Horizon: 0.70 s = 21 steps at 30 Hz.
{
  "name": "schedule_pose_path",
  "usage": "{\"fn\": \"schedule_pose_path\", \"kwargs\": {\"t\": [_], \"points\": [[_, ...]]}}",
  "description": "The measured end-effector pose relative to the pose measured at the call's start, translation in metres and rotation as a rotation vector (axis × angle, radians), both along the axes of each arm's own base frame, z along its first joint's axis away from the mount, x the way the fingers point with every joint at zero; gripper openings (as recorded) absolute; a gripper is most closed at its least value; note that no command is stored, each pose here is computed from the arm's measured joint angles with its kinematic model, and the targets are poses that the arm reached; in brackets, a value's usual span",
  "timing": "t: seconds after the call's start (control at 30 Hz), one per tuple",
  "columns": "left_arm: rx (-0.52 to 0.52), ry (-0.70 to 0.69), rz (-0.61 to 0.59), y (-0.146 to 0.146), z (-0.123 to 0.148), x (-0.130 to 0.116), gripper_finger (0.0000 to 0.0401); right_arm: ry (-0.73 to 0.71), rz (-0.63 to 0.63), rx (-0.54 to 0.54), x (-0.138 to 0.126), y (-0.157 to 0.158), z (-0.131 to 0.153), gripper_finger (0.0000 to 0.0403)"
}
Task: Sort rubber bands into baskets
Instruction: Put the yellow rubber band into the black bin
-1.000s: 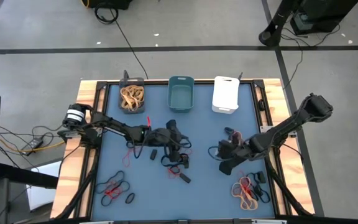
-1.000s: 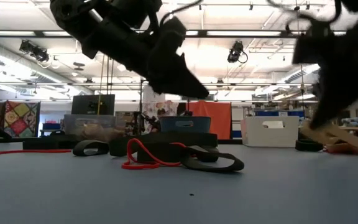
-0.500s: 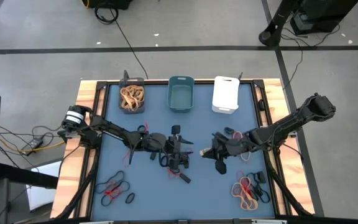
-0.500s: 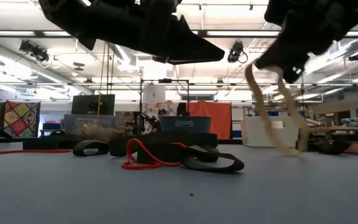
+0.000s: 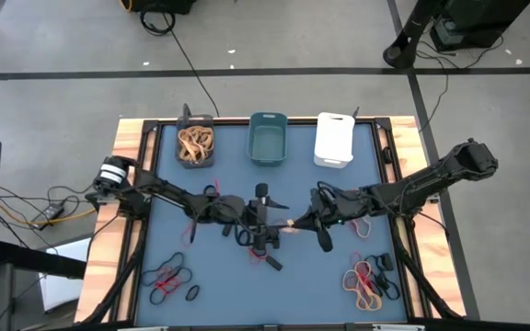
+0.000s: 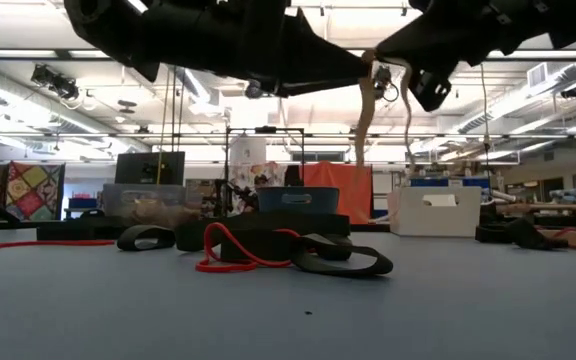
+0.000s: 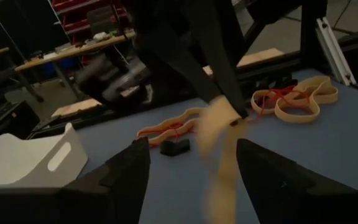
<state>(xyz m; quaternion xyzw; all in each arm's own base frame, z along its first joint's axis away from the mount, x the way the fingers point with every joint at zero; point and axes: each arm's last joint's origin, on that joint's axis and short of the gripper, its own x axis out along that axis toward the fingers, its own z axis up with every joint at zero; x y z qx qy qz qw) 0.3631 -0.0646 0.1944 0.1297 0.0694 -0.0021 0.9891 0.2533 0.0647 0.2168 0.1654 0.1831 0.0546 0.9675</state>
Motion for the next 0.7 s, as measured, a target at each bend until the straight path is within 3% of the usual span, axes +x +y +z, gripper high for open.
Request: {"fn": "schedule_pose_path", "kwargs": {"t": [0.2,0.57,0.7], "points": [[0.000,-0.005,0.074,0.0014,-0.0074,0.0034,0.0203,-0.043,-0.012,-0.018,0.0025,-0.0051,0.0037,0.0004],[-0.066,-0.034,0.110,0.0035,-0.0050,0.0038,0.0014,-0.067,-0.025,-0.033,0.0032,-0.0054,0.0056,0.0006],[-0.087,-0.042,0.126,0.0039,-0.0040,0.0037,0.0009,-0.066,-0.041,-0.036,0.0032,-0.0059,0.0055,0.0028]]}}
